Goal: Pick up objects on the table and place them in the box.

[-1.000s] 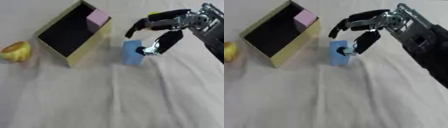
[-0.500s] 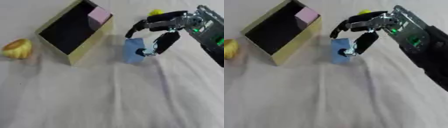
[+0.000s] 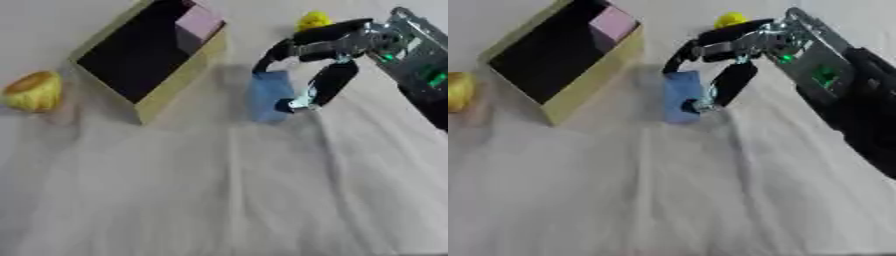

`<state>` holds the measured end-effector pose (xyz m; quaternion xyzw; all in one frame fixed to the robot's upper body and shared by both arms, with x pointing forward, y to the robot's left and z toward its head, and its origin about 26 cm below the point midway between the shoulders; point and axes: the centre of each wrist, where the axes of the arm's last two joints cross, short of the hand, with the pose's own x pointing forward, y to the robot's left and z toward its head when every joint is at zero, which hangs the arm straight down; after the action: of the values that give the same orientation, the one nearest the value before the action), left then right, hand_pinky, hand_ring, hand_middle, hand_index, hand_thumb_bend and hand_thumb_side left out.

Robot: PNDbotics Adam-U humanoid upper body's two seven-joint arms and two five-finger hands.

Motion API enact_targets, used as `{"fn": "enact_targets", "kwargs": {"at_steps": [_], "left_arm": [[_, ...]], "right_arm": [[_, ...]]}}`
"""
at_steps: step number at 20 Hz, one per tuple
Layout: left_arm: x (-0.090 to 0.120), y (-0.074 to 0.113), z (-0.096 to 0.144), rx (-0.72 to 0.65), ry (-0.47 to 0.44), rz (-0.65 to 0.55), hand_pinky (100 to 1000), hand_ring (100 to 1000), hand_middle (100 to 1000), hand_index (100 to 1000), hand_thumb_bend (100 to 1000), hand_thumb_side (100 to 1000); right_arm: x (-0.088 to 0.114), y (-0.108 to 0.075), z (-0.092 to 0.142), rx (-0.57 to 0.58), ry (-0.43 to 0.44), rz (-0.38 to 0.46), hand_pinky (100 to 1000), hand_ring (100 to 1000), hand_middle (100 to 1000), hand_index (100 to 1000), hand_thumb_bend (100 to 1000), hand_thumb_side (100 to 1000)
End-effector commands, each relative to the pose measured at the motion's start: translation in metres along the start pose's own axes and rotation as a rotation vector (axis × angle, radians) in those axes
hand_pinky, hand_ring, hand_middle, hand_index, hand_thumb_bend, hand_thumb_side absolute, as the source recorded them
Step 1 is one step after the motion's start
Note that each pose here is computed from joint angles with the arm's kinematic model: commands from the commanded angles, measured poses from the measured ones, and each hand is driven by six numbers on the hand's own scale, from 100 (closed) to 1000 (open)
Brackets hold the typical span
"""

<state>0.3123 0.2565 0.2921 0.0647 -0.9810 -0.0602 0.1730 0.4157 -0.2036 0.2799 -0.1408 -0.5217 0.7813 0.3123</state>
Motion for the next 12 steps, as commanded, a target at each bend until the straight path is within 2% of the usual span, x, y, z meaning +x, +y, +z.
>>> {"fn": "enact_targets", "kwargs": {"at_steps": [1, 7, 12], "left_arm": [[0.006, 0.0, -0.006, -0.011, -0.033, 0.003, 643, 656, 647, 797, 136, 590], [0.007, -0.001, -0.007, -0.016, -0.034, 0.006, 643, 662, 646, 795, 130, 595], [0.007, -0.001, -0.007, -0.023, -0.034, 0.009, 643, 665, 646, 794, 125, 599]], "right_arm": [[-0.006, -0.005, 0.006, -0.011, 0.026, 0.012, 976, 1000, 873, 943, 264, 491], [-0.01, 0.006, 0.018, -0.018, 0.034, -0.005, 977, 1000, 860, 944, 230, 517], [-0.008, 0.008, 0.024, -0.02, 0.032, -0.023, 976, 1000, 821, 946, 216, 523]]}}
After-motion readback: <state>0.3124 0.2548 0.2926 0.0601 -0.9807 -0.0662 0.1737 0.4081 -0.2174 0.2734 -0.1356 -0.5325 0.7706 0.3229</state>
